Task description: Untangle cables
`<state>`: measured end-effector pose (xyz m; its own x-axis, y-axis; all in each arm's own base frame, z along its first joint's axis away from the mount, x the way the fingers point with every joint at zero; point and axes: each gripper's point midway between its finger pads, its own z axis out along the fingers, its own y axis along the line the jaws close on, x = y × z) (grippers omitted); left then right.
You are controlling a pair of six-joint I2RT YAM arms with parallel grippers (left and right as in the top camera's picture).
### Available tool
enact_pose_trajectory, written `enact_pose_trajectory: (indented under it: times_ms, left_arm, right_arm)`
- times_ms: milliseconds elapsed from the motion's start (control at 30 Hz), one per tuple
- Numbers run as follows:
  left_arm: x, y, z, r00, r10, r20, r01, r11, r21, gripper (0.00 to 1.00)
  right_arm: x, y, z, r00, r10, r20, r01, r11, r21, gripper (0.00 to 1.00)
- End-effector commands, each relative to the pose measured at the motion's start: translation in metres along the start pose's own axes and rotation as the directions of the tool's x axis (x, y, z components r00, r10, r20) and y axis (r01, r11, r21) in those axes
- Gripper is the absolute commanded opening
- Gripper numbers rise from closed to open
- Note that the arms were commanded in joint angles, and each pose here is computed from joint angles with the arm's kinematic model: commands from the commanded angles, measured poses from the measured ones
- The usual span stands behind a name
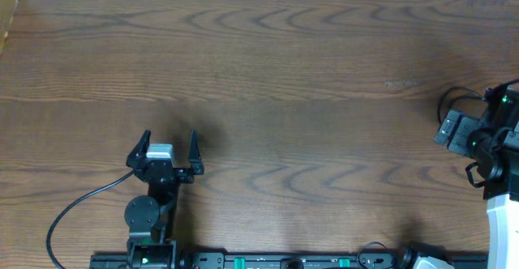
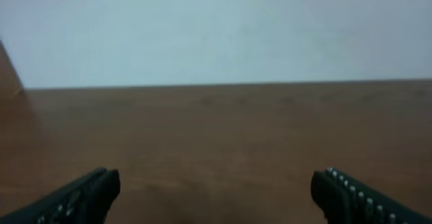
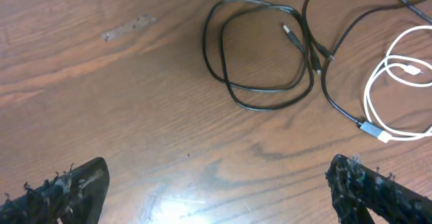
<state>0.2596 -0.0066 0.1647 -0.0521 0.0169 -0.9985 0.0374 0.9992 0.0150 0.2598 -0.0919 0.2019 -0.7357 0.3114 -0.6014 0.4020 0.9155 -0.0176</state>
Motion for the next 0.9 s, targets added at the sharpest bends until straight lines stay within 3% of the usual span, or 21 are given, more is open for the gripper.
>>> enact_pose_trajectory:
  times_ms: [0,267,867]
  left_arm:
    - [0.002,0.008,-0.004,0.999,0.036,-0.004,-0.036,0.998,-0.05,0.96]
    - [0.03,0.013,-0.015,0.993,0.032,-0.11,-0.04,0.996,-0.075,0.96]
    - [0.03,0.012,-0.015,0.994,0.005,-0.106,-0.013,0.997,-0.075,0.96]
  right_arm:
    - [-0.001,0.001,-0.001,1.0,-0.003,0.002,0.003,1.0,-0.002,0.99]
    - [-0.001,0.001,-0.001,1.0,-0.003,0.002,0.003,1.0,-0.003,0.99]
    - [-0.001,0.001,-0.001,1.0,-0.003,0.002,0.003,1.0,-0.002,0.99]
